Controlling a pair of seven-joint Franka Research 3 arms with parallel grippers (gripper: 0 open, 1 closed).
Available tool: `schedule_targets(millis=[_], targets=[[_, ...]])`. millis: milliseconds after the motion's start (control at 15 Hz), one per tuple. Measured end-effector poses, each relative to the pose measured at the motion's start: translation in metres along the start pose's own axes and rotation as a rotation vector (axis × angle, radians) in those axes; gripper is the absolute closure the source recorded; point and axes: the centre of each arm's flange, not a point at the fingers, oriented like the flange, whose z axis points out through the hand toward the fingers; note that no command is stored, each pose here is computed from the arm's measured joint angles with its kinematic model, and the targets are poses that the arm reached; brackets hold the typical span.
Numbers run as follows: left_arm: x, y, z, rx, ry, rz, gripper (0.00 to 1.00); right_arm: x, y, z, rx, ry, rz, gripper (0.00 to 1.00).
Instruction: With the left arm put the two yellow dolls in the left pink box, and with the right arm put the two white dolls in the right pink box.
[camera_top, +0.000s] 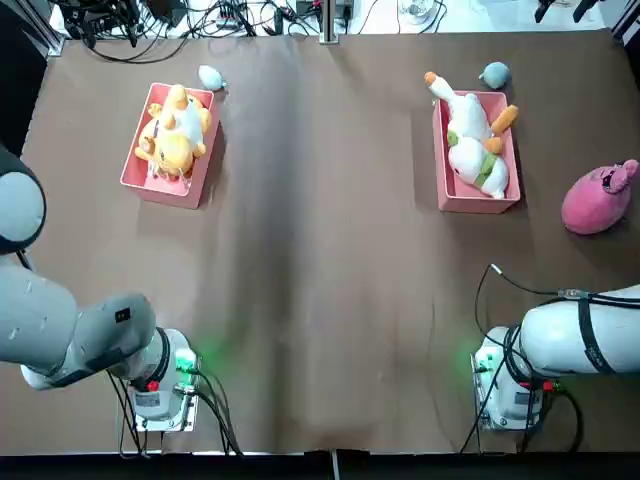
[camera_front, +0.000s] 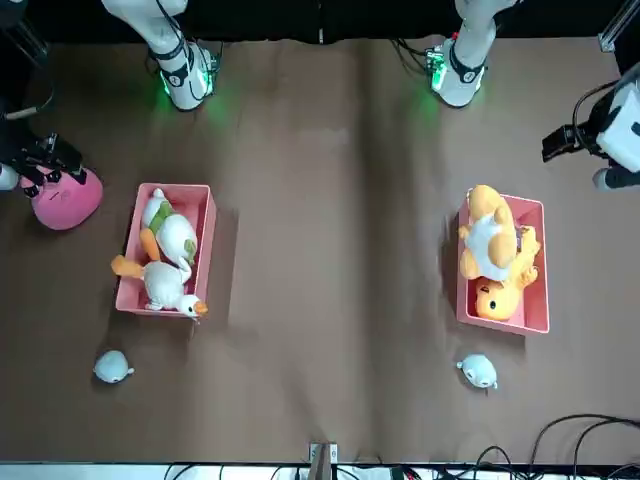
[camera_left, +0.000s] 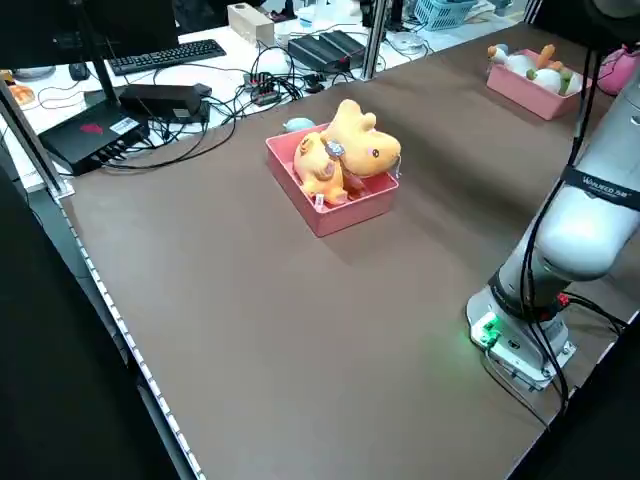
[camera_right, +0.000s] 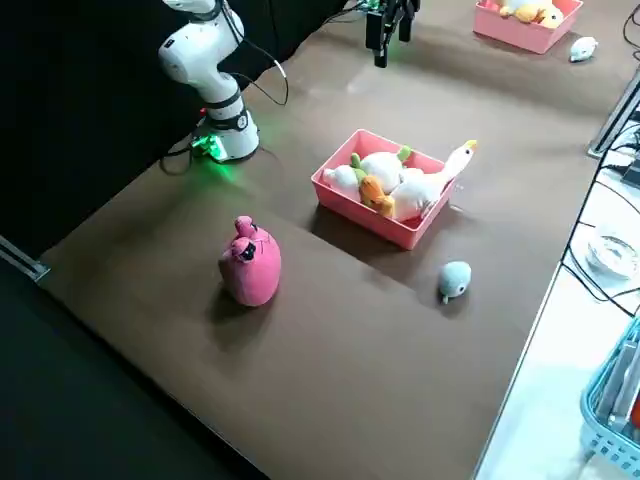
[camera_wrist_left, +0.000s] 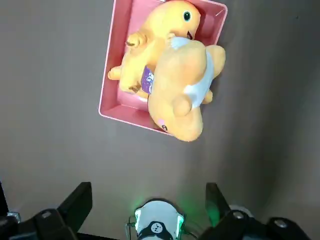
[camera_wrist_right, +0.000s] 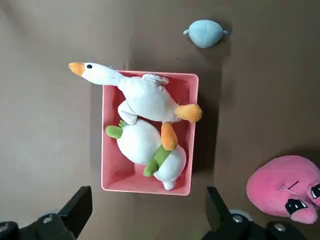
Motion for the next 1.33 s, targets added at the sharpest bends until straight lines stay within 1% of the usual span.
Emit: schedule_targets(millis=[200,467,600,1333], targets=[[-0.021,0.005,-0.009,0.009,0.03,0.002,0.0,0.0,-0.004,-0.003,0.0,0.007,-0.004,0.0],[-0.042,-0.014,0.007,-0.065,0.068,-0.02,0.0,0.0,-0.004,-0.004,0.0,0.008,-0.005,0.0],[-0.05,-0.02,0.01,-0.079,0.077,-0.029,0.0,0.001,-0.004,-0.004,0.0,0.008,-0.005,0.0],[-0.052,-0.02,0.009,-0.081,0.084,-0.031,0.0,0.001,-0.008,-0.004,0.0,0.008,-0.011,0.0]])
